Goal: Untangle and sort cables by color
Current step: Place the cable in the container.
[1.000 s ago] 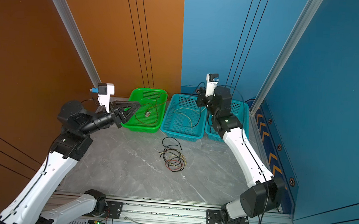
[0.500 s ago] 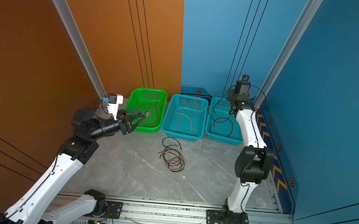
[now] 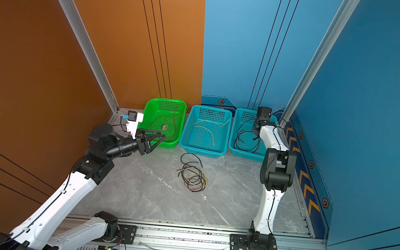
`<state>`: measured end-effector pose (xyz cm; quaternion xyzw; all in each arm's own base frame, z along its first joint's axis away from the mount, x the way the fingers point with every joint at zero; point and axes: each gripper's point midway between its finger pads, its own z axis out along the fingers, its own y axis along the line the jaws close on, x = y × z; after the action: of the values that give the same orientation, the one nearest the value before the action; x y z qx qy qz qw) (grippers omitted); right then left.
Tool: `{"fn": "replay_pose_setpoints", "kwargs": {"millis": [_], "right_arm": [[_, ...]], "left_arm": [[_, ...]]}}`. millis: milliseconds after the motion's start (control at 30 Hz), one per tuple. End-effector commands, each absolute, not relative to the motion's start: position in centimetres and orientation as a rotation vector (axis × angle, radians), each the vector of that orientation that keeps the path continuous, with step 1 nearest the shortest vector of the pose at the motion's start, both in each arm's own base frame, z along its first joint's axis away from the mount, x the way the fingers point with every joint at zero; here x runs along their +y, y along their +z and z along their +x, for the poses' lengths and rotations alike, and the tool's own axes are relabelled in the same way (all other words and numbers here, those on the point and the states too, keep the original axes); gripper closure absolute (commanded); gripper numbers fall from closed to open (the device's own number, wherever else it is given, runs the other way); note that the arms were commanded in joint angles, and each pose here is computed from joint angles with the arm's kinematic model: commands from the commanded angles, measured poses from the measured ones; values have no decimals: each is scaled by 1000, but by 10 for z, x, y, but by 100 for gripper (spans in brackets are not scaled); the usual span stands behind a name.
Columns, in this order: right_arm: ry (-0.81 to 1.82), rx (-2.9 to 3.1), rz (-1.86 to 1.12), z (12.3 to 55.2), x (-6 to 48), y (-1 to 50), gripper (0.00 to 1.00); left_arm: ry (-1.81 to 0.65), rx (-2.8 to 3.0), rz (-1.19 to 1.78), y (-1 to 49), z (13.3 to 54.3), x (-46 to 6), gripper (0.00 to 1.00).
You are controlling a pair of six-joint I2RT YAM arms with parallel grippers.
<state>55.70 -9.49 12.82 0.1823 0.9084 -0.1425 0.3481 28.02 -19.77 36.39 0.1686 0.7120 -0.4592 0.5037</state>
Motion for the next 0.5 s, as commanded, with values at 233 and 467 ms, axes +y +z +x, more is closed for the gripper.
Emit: {"fn": "replay_pose_setpoints", "kwargs": {"millis": [233,467], "right_arm": [[-322,2264,521,529,-89,172,44],[-78,2144,269,500,-16,247,44]], "left_arm": [[-1045,1851,454,313,278,-207,31],[-1021,1995,435,253,267,-208,31]]}}
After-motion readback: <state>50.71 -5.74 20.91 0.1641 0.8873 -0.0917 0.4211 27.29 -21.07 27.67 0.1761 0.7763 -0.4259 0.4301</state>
